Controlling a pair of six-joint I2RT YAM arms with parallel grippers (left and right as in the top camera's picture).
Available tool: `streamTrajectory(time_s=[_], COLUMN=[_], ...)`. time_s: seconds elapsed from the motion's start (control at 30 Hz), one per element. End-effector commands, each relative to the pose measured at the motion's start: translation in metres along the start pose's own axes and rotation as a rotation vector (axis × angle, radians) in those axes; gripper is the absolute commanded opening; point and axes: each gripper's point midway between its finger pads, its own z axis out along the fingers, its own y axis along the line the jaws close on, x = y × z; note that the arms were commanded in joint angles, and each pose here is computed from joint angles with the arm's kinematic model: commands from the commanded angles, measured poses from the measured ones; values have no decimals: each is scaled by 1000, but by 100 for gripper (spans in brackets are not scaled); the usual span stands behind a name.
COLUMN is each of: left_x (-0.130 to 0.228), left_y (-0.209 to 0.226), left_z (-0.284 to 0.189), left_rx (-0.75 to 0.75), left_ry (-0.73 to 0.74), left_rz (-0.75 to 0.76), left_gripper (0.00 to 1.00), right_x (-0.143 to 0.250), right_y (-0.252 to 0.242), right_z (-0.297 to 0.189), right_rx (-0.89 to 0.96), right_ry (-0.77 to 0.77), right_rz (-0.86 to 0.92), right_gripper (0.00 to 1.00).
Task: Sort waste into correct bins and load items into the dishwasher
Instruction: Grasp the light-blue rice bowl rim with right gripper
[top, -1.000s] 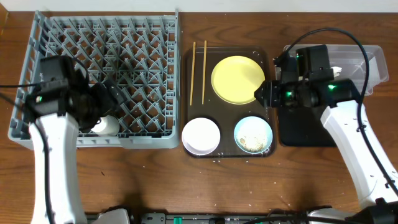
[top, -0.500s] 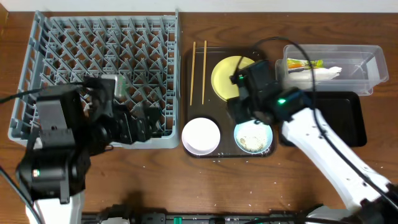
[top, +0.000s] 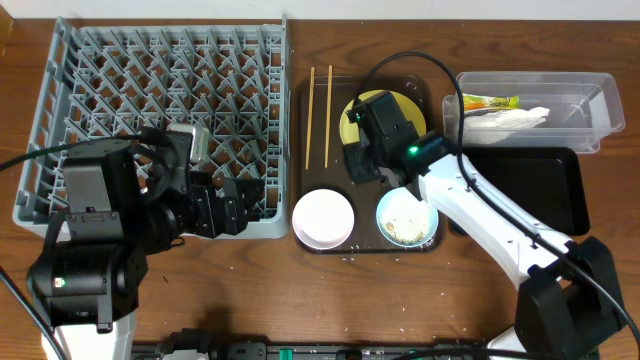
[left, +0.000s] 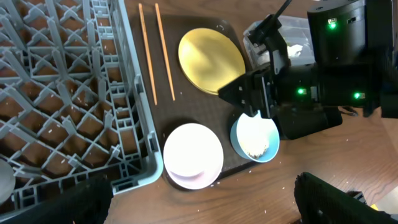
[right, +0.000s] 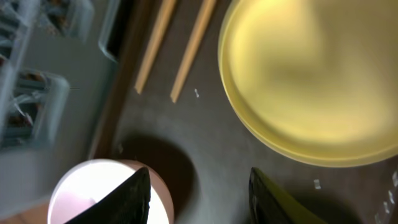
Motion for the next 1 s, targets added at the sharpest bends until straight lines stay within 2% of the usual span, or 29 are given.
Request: streamTrajectory(time_s=[0.0, 0.17, 0.33, 0.57, 0.7, 0.77, 0.97], left_x=[-4, -7, -7, -3, -1, -1, -1], left_y=[-4, -4, -1, 3, 4, 4, 4], left_z=[-5, -5, 0, 6, 7, 8, 8], left_rx=[-1, -1, -1, -3, -3, -3, -4], left_ry=[-11, -20, -8, 31, 38, 38, 40], left_rz=[24, 29, 22, -3, -7, -8, -9], left_gripper=[94, 94, 95, 94, 94, 94, 94], right_x=[16, 69, 99, 119, 125, 123, 123], right_y=[-17, -34, -30, -30, -40, -45, -51], right_z=[-11, -13, 9, 28, 31, 30, 30], right_rx=[58, 138, 137, 157, 202, 237, 269], right_ry=[78, 269, 298, 276, 273, 257, 242], right_rz=[113, 123, 80, 18, 30, 49, 79], right_gripper=[48, 49, 38, 29, 13, 9, 9])
